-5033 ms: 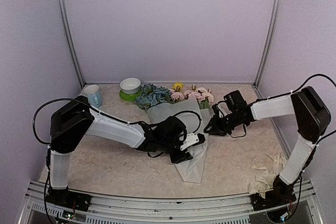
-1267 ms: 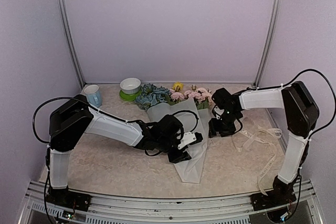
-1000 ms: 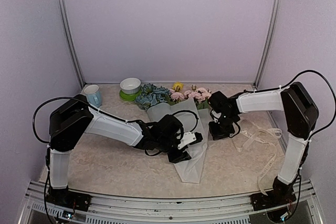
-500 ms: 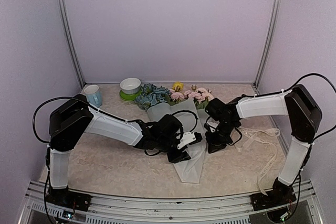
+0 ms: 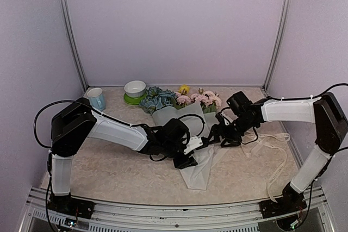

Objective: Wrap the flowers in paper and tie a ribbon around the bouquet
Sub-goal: Pass from the left arm to the right, then move the left side of the ribbon to the center of the board.

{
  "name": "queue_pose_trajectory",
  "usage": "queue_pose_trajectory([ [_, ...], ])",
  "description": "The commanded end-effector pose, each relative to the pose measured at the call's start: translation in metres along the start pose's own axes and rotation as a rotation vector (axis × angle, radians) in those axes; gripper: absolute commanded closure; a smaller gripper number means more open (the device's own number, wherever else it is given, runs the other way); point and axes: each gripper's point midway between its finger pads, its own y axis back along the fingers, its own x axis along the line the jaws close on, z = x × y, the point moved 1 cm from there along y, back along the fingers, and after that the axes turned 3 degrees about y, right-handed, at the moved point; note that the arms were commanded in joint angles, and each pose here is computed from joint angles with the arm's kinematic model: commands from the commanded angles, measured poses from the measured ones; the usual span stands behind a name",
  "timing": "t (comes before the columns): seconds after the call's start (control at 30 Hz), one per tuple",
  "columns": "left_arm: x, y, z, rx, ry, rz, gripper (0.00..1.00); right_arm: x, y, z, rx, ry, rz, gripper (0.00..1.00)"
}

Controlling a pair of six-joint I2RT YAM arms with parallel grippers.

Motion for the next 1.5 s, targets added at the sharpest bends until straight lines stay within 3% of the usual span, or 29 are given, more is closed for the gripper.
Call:
queue_pose_trajectory([
  [0.0,0.001,0.002,-0.019,0.074,0.024,-0.003,0.47,0.010,-0.015,0.010,-0.029,0.025,0.105,0.15],
  [0.37,0.001,0.006,-0.012,0.033,0.028,0.003,0.47,-0.003,-0.046,0.000,0.020,0.005,0.184,0.43],
  [0.53,0.006,0.007,-0.008,0.021,0.033,0.033,0.46,0.005,-0.046,0.001,0.012,0.021,0.257,0.81],
  [0.6,0.011,0.013,-0.001,-0.012,0.034,0.069,0.39,0.008,-0.043,0.010,-0.008,0.029,0.262,1.00],
  [0.67,0.020,0.025,0.019,-0.088,0.022,0.130,0.07,0.009,-0.040,0.020,-0.027,0.034,0.263,1.00],
  [0.7,0.024,0.033,0.030,-0.134,0.012,0.165,0.02,0.009,-0.040,0.024,-0.028,0.038,0.259,1.00],
  [0.87,0.032,0.107,0.105,-0.479,-0.054,0.282,0.01,0.013,-0.041,0.041,-0.030,0.070,0.255,1.00],
  [1.0,0.009,0.155,0.144,-0.804,-0.085,0.121,0.01,0.015,-0.040,0.049,-0.032,0.080,0.246,1.00],
  [1.07,-0.018,0.153,0.146,-0.866,-0.108,-0.078,0.01,0.014,-0.040,0.054,-0.040,0.086,0.239,1.00],
  [1.13,-0.029,0.122,0.162,-0.789,-0.068,-0.222,0.02,0.012,-0.039,0.058,-0.045,0.091,0.224,1.00],
  [1.23,-0.032,0.046,0.157,-0.459,0.053,-0.274,0.45,0.004,-0.037,0.064,-0.052,0.080,0.182,1.00],
  [1.3,-0.033,0.024,0.142,-0.347,0.099,-0.214,0.47,0.004,-0.033,0.070,-0.064,0.079,0.175,1.00],
  [1.47,-0.048,0.000,0.101,-0.117,0.033,-0.043,0.38,0.002,-0.030,0.075,-0.073,0.111,0.144,1.00],
])
